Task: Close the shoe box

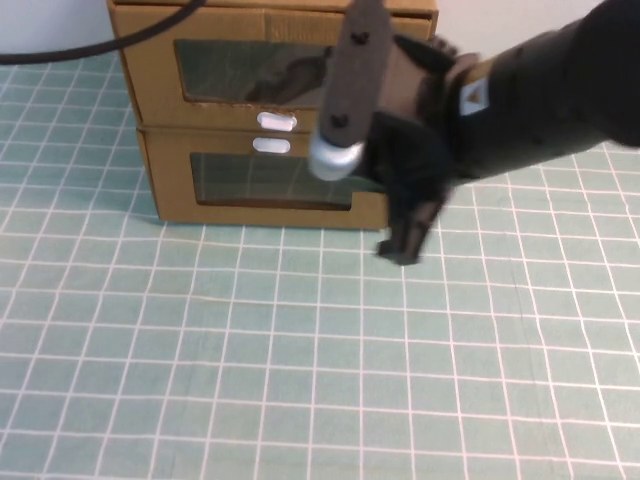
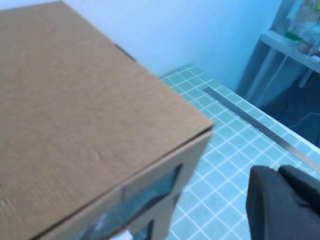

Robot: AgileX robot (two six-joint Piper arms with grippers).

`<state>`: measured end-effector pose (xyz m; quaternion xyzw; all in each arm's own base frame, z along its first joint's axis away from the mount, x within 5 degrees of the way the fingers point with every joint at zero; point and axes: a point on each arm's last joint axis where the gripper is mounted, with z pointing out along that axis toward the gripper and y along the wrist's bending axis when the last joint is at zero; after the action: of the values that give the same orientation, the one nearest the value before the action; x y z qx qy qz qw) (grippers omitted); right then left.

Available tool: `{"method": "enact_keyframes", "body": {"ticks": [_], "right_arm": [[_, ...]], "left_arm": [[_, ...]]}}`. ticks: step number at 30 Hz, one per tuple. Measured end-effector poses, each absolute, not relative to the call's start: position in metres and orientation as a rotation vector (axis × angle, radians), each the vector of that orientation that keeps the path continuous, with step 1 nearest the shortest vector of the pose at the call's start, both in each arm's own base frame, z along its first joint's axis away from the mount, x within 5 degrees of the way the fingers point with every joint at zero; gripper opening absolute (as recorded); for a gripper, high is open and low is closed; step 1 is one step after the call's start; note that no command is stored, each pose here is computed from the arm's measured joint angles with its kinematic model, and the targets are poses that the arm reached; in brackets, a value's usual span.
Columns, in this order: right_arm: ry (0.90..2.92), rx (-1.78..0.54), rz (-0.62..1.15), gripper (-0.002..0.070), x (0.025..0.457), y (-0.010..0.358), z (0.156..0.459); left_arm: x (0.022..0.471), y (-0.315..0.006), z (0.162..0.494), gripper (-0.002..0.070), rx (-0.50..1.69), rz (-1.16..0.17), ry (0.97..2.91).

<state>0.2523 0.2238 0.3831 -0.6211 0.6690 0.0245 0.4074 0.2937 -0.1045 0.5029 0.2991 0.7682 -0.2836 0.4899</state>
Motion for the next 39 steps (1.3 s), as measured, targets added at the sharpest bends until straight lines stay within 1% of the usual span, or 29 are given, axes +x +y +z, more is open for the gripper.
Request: {"method": "enact_keyframes", "body": {"ticks": [2, 5, 7, 11, 13, 15, 17, 21, 26, 29, 32, 35, 39], "right_arm": [[1.786, -1.564, -0.047, -0.0014, 0.252, 0.208, 0.388], [1.932, -1.412, -0.187, -0.0014, 0.253, 0.183, 0.398], [1.961, -1.303, -0.218, -0.0014, 0.248, 0.17, 0.41], [1.917, -1.102, -0.17, -0.0014, 0.218, 0.143, 0.44], [1.872, -1.005, -0.135, -0.0014, 0.201, 0.129, 0.451], [1.829, -0.942, -0.105, -0.0014, 0.182, 0.115, 0.455], [1.79, -0.882, -0.06, -0.0014, 0.162, 0.1, 0.451], [1.751, -0.79, 0.015, -0.0014, 0.126, 0.074, 0.424], [1.759, -0.7, 0.101, -0.0014, 0.089, 0.047, 0.367], [1.74, -0.665, 0.147, -0.0014, 0.072, 0.035, 0.334], [1.733, -0.636, 0.189, -0.0014, 0.063, 0.03, 0.301], [1.743, -0.602, 0.215, -0.0014, 0.058, 0.026, 0.275], [1.773, -0.593, 0.209, -0.0014, 0.054, 0.022, 0.252]], "left_arm": [[0.273, -0.101, 0.512, -0.0005, 0.739, -0.683, 1.854], [0.242, -0.095, 0.522, -0.0005, 0.734, -0.659, 1.839], [0.22, -0.091, 0.524, -0.0005, 0.729, -0.639, 1.835], [0.177, -0.082, 0.514, -0.0005, 0.721, -0.611, 1.846], [0.153, -0.077, 0.503, -0.0005, 0.715, -0.594, 1.852], [0.132, -0.072, 0.491, -0.0005, 0.699, -0.576, 1.853], [0.107, -0.066, 0.475, -0.0005, 0.673, -0.552, 1.848], [0.061, -0.055, 0.44, -0.0005, 0.606, -0.515, 1.825], [0.018, -0.045, 0.393, -0.0005, 0.56, -0.48, 1.79], [0.004, -0.041, 0.368, -0.0005, 0.534, -0.469, 1.759], [0.001, -0.037, 0.35, -0.0005, 0.488, -0.428, 1.71], [0.012, -0.034, 0.334, -0.0005, 0.434, -0.382, 1.694], [0.027, -0.032, 0.312, -0.0005, 0.387, -0.354, 1.715]]}}
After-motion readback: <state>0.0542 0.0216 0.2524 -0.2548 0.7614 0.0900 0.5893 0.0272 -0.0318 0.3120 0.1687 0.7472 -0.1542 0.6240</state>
